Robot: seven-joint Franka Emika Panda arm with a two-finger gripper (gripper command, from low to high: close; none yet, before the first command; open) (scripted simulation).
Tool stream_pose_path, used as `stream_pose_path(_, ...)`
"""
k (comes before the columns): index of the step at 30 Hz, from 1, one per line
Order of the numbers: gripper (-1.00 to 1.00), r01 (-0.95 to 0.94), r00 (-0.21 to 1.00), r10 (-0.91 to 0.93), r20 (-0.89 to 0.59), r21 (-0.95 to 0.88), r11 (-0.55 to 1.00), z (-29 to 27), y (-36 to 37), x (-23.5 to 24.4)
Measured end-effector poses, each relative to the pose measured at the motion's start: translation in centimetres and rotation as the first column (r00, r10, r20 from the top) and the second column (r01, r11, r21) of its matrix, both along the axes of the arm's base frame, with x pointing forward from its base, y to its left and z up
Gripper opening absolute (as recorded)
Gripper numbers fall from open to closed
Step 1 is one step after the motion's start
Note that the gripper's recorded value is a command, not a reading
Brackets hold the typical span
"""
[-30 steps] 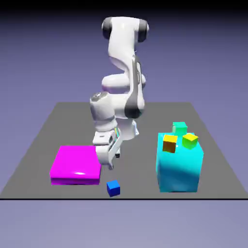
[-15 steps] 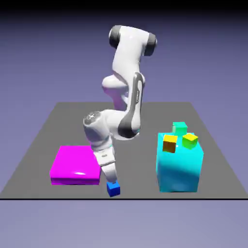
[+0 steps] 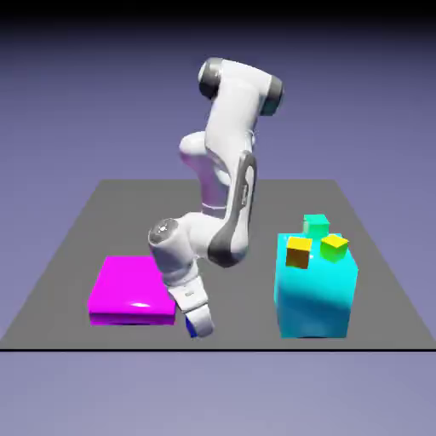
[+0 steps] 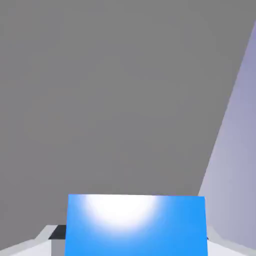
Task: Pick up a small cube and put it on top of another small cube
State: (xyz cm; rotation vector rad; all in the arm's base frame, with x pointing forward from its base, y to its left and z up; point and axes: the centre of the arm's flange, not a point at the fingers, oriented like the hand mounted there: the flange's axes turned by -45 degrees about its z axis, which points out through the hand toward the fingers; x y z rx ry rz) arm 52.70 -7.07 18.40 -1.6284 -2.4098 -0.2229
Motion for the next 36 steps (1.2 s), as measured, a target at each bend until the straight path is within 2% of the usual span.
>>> stream_pose_path(5,-1.00,-0.336,0.942,0.335,0.035,0.058,0.940,7.4,8.0,1.3)
stream_pose_path(10,-1.00,-0.642,0.766,0.639,0.070,0.038,0.766,15.8,14.6,0.2)
stream_pose_path(12,-1.00,-0.751,0.659,0.748,0.076,0.013,0.661,19.1,17.3,-0.9)
stream_pose_path(14,-1.00,-0.879,0.475,0.877,0.073,-0.007,0.477,21.5,21.7,-3.0)
stream_pose_path(16,-1.00,-0.956,0.293,0.953,0.074,0.000,0.294,21.5,26.3,-5.2)
stream_pose_path(20,-1.00,-0.996,-0.088,0.993,0.072,0.014,-0.089,21.9,34.0,-10.5)
stream_pose_path(25,-1.00,-0.900,-0.436,0.900,0.005,-0.020,-0.436,27.0,35.0,-13.6)
stream_pose_path(26,-1.00,-0.900,-0.437,0.900,0.005,-0.020,-0.436,27.0,35.0,-13.6)
stream_pose_path(30,-1.00,-0.899,-0.437,0.900,0.005,-0.020,-0.437,20.6,34.2,-14.4)
stream_pose_path(31,1.00,-0.899,-0.437,0.900,0.005,-0.020,-0.437,20.1,34.1,-14.5)
stream_pose_path(33,1.00,-0.900,-0.436,0.900,0.007,-0.019,-0.436,20.1,34.1,-14.5)
stream_pose_path(36,1.00,-0.900,-0.436,0.900,0.007,-0.019,-0.436,24.9,34.8,-13.8)
